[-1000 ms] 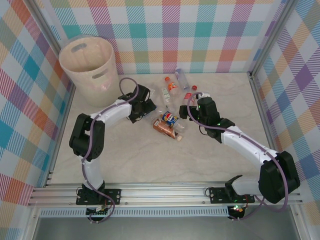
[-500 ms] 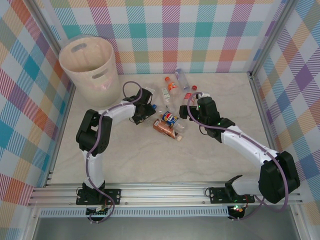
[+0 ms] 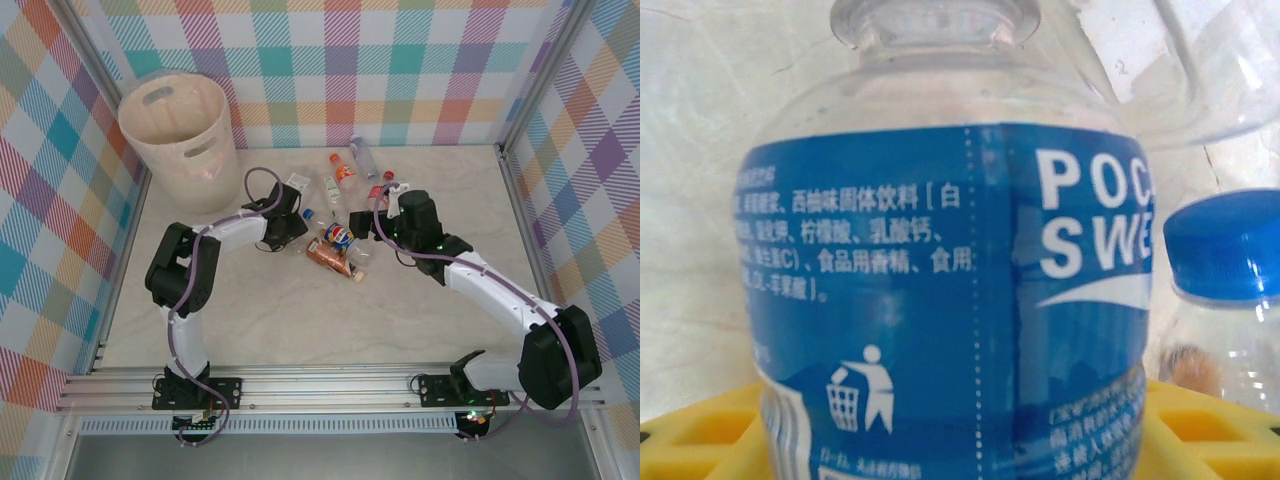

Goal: Put the plastic bottles in the bin

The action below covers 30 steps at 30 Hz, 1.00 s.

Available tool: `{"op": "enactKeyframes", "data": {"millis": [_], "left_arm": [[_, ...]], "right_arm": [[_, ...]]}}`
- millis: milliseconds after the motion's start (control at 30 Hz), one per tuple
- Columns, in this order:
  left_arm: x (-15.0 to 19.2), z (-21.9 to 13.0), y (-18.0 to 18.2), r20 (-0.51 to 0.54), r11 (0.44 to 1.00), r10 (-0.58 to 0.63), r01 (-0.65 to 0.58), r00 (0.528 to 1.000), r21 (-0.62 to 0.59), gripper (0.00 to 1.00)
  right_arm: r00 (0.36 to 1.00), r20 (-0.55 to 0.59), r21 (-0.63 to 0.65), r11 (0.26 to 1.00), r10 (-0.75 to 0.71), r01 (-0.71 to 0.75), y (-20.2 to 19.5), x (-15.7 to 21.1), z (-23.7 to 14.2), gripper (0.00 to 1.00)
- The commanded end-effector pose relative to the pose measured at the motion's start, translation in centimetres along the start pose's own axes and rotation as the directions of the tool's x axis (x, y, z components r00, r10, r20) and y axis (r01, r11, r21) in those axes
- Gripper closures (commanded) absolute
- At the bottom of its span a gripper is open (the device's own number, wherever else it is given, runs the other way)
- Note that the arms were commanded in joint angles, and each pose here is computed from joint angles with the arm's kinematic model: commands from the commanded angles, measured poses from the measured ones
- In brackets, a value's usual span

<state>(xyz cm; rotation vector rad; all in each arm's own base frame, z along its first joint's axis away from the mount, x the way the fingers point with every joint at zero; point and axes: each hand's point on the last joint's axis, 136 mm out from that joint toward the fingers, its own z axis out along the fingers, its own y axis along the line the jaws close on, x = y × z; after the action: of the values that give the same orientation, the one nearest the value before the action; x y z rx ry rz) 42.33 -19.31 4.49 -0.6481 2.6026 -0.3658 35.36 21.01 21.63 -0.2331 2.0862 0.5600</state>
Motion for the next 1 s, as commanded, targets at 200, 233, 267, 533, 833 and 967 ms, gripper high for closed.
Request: {"op": "enactKeyframes", "data": {"millis": [200,233,267,533,833,967], "left_arm": [[-3.4,-6.9,-3.2,0.144,0.978,0.142,-0.161,0.979,0.132,0.41],[-3.6,-7.3,-3.6,0.152,0.974,0.154,-0.176,0.976,0.143,0.42],[-3.7,-7.8,-3.9,0.154,0.970,0.169,-0.192,0.974,0.151,0.43],[-4.9,-12.1,-7.7,0.191,0.922,0.220,-0.268,0.957,0.280,0.44],[-8.3,-21.0,-14.9,0.402,0.755,0.239,-0.430,0.884,0.495,0.44],[-10.4,-24.9,-16.1,0.522,0.721,0.205,-0.489,0.828,0.491,0.44]], "right_arm": [[0.977,0.197,-0.256,0.957,-0.083,0.133,5.2,-4.0,-3.2,0.00],[0.974,0.208,-0.266,0.953,-0.088,0.143,5.5,-4.3,-3.5,0.00],[0.971,0.219,-0.274,0.949,-0.096,0.156,5.7,-4.5,-3.7,0.00],[0.944,0.317,-0.303,0.933,-0.095,0.195,6.8,-6.7,-5.8,0.00],[0.936,0.345,-0.317,0.929,-0.075,0.192,7.3,-7.6,-7.4,0.00],[0.935,0.345,-0.322,0.926,-0.077,0.195,7.4,-7.5,-7.6,0.00]]}}
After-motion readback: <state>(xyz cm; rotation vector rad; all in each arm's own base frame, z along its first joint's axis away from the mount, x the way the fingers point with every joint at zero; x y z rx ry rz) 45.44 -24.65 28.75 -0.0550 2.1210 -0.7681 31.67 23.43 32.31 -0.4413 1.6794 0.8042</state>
